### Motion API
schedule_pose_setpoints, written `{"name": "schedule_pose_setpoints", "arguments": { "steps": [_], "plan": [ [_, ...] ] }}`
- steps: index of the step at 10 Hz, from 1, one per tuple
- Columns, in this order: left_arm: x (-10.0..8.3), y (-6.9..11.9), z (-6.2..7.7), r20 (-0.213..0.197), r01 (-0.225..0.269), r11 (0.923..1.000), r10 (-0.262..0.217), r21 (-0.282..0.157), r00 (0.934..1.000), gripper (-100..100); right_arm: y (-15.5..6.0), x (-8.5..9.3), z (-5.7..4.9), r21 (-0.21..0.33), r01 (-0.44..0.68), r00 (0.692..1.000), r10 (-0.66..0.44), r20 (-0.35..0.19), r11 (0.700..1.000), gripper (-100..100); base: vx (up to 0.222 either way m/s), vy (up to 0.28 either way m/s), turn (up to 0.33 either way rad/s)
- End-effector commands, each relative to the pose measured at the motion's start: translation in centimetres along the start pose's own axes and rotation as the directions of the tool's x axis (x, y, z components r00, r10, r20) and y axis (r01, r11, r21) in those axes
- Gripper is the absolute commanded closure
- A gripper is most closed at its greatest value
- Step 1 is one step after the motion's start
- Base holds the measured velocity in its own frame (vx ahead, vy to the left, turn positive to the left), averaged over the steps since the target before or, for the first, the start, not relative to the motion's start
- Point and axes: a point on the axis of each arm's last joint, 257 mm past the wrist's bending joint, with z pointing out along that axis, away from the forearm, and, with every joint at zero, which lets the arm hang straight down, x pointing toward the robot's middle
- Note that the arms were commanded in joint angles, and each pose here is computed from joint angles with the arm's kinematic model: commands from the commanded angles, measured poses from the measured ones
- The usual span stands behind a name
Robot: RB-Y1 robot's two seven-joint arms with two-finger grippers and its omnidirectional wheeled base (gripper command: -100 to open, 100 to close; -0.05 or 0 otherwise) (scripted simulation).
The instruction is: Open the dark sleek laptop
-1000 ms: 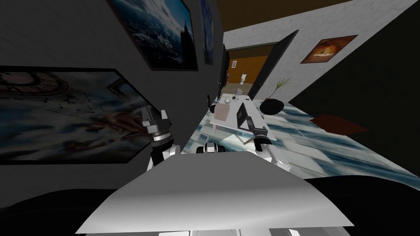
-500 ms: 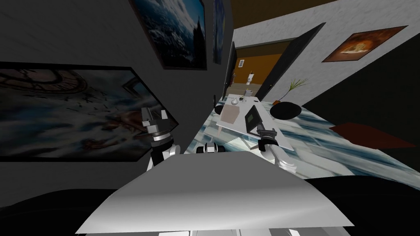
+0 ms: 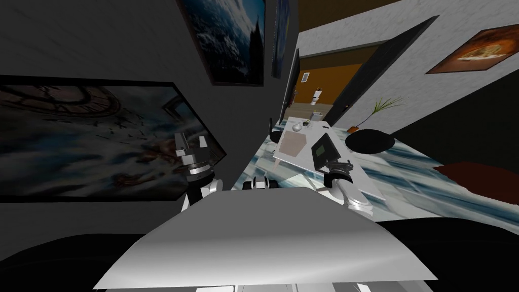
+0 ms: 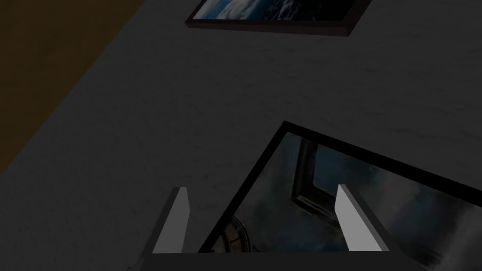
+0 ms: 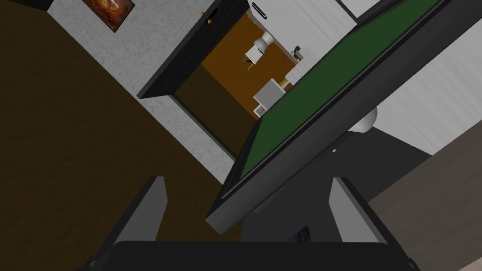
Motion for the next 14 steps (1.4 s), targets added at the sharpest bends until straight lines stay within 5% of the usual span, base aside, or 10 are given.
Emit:
{"name": "schedule_pose_setpoints", "arguments": {
  "steps": [1, 3, 4, 14],
  "plan": [
    [0.0, 0.0, 0.0, 0.0, 0.0, 1.0, 0.0, 0.0, 1.0, 0, -3.5, 0.6, 0.9, 0.065, 0.113, 0.994, -0.113, -0.013, 0.991, -100, 0.12, 0.095, 0.095],
    [0.0, 0.0, 0.0, 0.0, 0.0, 1.0, 0.0, 0.0, 1.0, 0, -2.7, 0.5, 0.7, 0.054, 0.092, 0.996, -0.092, -0.011, 0.994, -100, 0.035, 0.027, 0.007],
    [0.0, 0.0, 0.0, 0.0, 0.0, 1.0, 0.0, 0.0, 1.0, 0, -2.7, 0.5, 0.7, 0.054, 0.091, 0.996, -0.091, -0.011, 0.994, 100, 0.009, -0.002, -0.012],
    [0.0, 0.0, 0.0, 0.0, 0.0, 1.0, 0.0, 0.0, 1.0, 0, -3.2, 1.1, 2.9, -0.026, -0.164, 0.986, 0.163, -0.036, 0.986, 100, -0.029, -0.03, -0.018]
  ]
}}
